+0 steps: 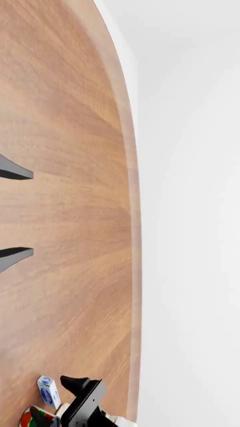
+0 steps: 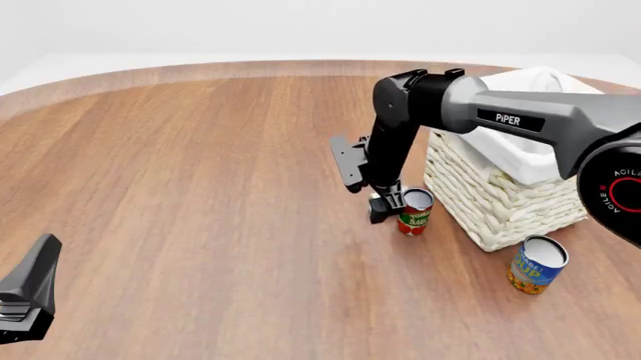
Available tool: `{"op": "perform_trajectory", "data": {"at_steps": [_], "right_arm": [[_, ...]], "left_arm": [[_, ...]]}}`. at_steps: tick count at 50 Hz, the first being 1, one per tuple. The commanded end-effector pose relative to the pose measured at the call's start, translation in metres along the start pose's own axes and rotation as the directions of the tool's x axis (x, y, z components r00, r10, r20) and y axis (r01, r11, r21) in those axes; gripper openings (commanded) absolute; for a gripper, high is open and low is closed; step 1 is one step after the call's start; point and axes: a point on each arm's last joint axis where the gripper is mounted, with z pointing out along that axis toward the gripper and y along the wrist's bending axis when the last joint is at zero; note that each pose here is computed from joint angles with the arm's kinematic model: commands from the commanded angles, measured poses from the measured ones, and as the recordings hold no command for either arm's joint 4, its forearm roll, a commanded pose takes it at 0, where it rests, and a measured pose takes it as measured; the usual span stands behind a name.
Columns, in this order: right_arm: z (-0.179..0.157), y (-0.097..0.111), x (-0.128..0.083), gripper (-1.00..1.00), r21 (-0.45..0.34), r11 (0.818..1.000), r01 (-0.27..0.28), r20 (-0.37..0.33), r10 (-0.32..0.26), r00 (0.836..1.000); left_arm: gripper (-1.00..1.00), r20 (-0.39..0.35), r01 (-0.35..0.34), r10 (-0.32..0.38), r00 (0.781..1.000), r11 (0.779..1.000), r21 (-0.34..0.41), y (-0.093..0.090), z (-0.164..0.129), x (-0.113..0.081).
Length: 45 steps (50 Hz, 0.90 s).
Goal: Pick up the alphabet soup and the cream cheese box, and put them in the basket.
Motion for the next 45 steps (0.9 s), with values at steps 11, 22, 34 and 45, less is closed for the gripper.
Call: {"op": "perform_trajectory", "data": {"at_steps": [11, 22, 34, 45], "right_arm": [[0.003, -0.016, 0.013, 1.00, -0.002, 1.000, 0.001, -0.007, -0.001, 1.000], [0.004, -0.023, 0.015, 1.00, -0.003, 1.000, 0.005, -0.009, -0.005, 1.000], [0.011, -0.029, 0.011, 1.00, -0.015, 1.000, 0.011, -0.010, -0.012, 1.000], [0.018, -0.032, 0.012, 1.00, -0.030, 0.999, 0.010, -0.014, -0.010, 1.000]], "left_arm": [[1.00, 0.000, 0.000, 0.000, 1.000, 1.000, 0.000, 0.000, 0.000, 0.000], [1.00, 0.000, 0.000, 0.000, 1.000, 1.000, 0.000, 0.000, 0.000, 0.000], [1.00, 0.000, 0.000, 0.000, 1.000, 1.000, 0.000, 0.000, 0.000, 0.000], [1.00, 0.000, 0.000, 0.000, 1.000, 1.000, 0.000, 0.000, 0.000, 0.000]]}}
